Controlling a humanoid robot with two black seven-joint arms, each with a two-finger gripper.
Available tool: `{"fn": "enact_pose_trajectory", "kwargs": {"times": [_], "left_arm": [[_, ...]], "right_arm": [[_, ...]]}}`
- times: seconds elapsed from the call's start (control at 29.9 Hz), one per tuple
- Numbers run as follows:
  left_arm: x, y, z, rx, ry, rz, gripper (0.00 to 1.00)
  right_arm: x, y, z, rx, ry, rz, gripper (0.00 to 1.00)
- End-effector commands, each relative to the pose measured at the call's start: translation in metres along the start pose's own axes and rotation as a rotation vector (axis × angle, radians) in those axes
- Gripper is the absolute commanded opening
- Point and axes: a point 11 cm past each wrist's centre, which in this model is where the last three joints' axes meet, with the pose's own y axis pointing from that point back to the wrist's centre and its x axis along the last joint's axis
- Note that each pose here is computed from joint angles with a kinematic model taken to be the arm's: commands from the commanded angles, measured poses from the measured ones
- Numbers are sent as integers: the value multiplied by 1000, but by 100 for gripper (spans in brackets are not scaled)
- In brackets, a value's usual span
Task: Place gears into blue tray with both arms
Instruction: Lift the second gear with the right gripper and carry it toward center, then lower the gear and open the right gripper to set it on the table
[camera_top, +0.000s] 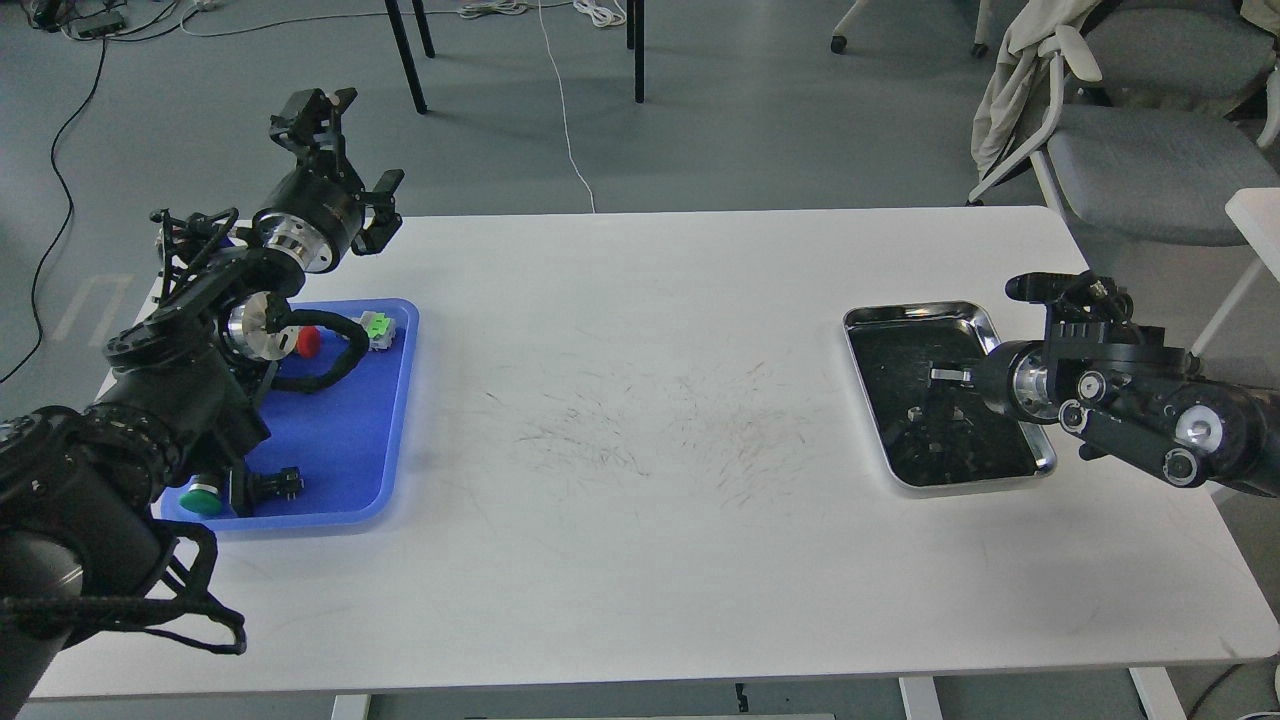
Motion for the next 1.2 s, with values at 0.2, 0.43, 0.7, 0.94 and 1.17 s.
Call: {"fn": "enact_pose_trajectory", "kwargs": {"times": [0.2,0.43,0.7,0.94,1.17], "left_arm": [[1,0,3,-4,-6,1,97],[0,-1,4,-4,-8,-1,98],[1,-1,5,-2,-10,1,98],[-2,-2,5,-2,-9,-5,98],[-4,-3,6,-4,-8,-7,98]], "right_arm": [[106,47,-65,186,-15,226,2],[123,61,-171,448,-81,272,2],[55,39,-288,617,-59,176,2],[3,11,-298,598,-110,106,2],[-18,-9,-275,532,-155,77,2]]}}
